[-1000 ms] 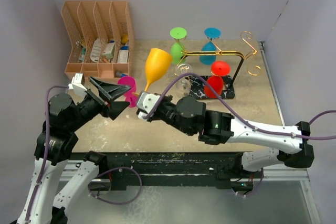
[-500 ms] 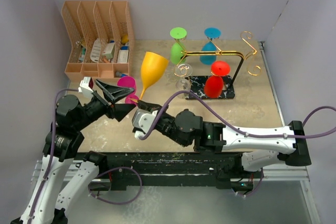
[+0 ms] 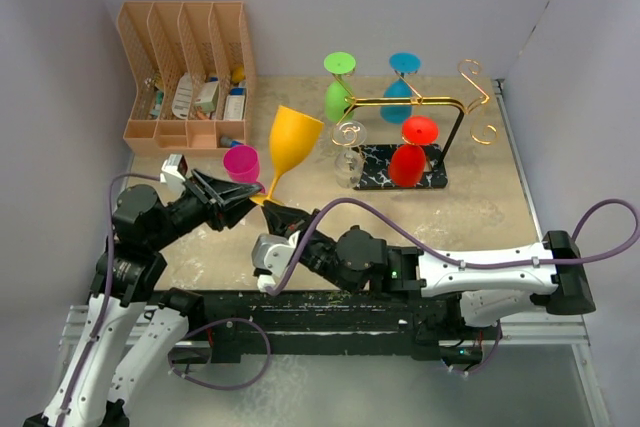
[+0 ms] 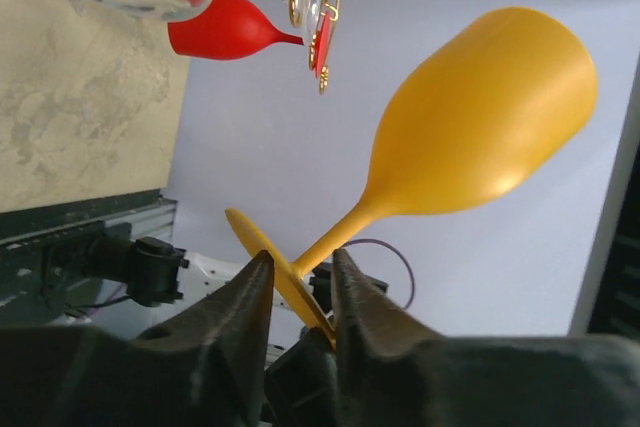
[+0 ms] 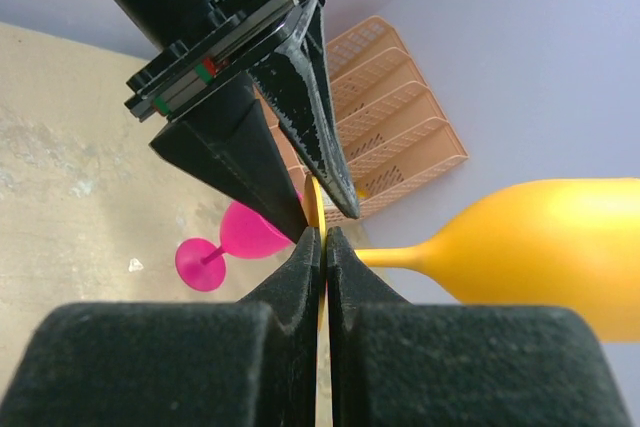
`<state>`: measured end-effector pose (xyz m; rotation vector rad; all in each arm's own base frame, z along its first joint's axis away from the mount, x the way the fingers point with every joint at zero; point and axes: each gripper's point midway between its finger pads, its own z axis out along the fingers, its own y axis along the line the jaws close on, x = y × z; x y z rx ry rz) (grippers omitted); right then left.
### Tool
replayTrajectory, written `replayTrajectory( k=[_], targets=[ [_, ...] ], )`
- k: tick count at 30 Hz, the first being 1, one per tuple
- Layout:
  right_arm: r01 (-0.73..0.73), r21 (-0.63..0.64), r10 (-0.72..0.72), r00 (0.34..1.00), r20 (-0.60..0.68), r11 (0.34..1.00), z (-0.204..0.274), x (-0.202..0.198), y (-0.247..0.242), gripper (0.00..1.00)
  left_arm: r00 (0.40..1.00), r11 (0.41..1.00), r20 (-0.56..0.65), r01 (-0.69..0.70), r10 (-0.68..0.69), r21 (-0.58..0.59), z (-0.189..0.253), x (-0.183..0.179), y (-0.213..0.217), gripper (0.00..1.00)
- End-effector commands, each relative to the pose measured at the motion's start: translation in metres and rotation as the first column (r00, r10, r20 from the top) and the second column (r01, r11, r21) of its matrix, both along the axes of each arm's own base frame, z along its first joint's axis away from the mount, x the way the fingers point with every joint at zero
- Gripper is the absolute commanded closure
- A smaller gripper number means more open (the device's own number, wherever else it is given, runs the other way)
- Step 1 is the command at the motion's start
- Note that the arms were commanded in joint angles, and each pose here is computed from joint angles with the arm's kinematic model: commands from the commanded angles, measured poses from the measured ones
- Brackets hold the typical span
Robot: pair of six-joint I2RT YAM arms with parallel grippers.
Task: Take the wine glass off the wine glass rack
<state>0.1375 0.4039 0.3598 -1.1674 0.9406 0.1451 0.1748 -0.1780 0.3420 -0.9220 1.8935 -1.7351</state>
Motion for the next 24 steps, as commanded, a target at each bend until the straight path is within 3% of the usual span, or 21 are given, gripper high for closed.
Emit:
replayTrajectory(
  k=[1, 7, 10, 16, 20, 24],
  targets=[
    [-0.021, 0.084, 0.018, 1.0, 0.025, 0.996, 0.024, -0.008, -0.006, 1.0, 0.996, 0.998, 0.091, 0.027, -0.021, -0.064, 0.019, -0.002, -0.003, 0.75],
    [-0.028, 0.057, 0.027, 1.0, 0.012, 0.998, 0.017, -0.014, -0.006, 0.98, 0.993, 0.996, 0.116, 0.036, -0.027, -0.076, 0.013, 0.001, -0.005, 0.91],
    [-0.011, 0.043, 0.013, 0.999, -0.035, 0.999, 0.013, -0.016, -0.011, 0.77, 0.991, 0.997, 0.131, 0.023, -0.013, -0.071, 0.007, 0.003, -0.004, 0.97],
    [0.028, 0.074, -0.013, 0.98, -0.198, 0.997, 0.013, -0.024, -0.044, 0.48, 0.977, 0.997, 0.206, -0.045, 0.057, -0.065, -0.002, 0.01, 0.004, 1.0],
    [0.08, 0.102, -0.036, 0.926, -0.375, 0.992, 0.022, -0.026, -0.073, 0.45, 0.942, 0.989, 0.306, -0.149, 0.137, 0.015, -0.01, 0.015, 0.018, 1.0],
    [0.139, 0.064, -0.084, 0.843, -0.532, 0.988, 0.025, -0.03, -0.098, 0.49, 0.878, 0.953, 0.421, -0.29, 0.228, 0.089, -0.015, 0.006, 0.042, 1.0]
  ],
)
